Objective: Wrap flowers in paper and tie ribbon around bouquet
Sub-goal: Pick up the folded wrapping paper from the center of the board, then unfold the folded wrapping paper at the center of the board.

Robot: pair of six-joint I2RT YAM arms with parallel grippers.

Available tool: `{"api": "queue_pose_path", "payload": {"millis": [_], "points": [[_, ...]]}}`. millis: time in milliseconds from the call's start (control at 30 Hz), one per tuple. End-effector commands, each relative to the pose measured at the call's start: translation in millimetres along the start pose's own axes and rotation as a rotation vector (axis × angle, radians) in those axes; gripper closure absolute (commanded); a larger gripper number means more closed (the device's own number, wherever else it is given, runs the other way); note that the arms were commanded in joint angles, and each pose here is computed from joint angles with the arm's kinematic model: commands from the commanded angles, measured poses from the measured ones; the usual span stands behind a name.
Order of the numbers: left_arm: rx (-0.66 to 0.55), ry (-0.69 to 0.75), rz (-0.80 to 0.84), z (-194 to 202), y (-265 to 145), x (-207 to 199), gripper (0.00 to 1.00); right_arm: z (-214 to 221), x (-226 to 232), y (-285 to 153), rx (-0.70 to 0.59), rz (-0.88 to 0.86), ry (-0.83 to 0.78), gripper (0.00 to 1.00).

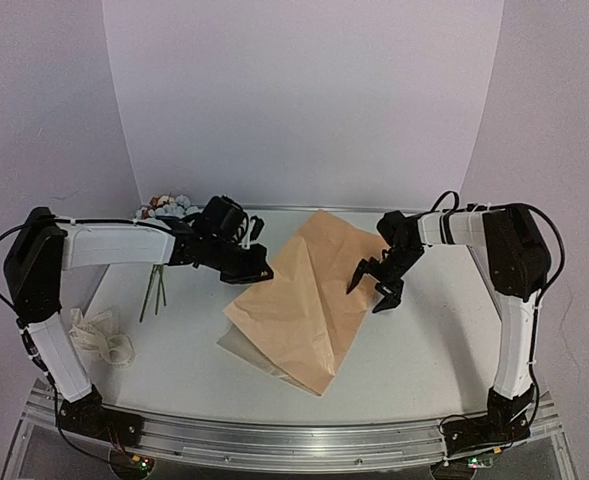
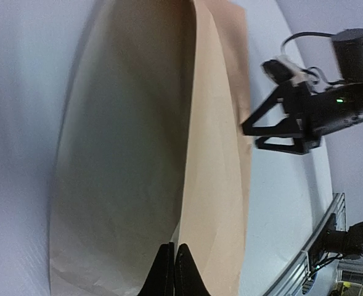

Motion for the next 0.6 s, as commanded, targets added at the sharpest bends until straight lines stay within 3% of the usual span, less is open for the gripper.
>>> {"api": "queue_pose_path", "payload": {"millis": [0, 100, 233, 567], "points": [[-0.145, 0.186, 0.099, -37, -60, -45, 1.0, 5, 40, 26, -0.04, -0.01, 0.012, 0.13], [-0.18, 0.3, 0.178, -45, -80, -75, 1.0, 9, 60, 32, -0.068, -0.052, 0.036, 0.12], [-0.148, 0.4, 0.21, -46, -82, -88, 1.0, 10, 51, 13, -0.15, -0.09, 0.067, 0.09], [0.085, 0.473, 0.301, -51, -24, -105, 1.0, 25, -15, -52, -0.337, -0.126, 0.137, 0.07]]}}
Point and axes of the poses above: each gripper's point midway between its finger pads, its own y axis out along the fingers, its own x axis along the line the jaws close on, z = x × y, the point moved 3 cm from there along -y, back along the fingers, and after that the axes turned 6 degrees about y, right-handed, at the moved point
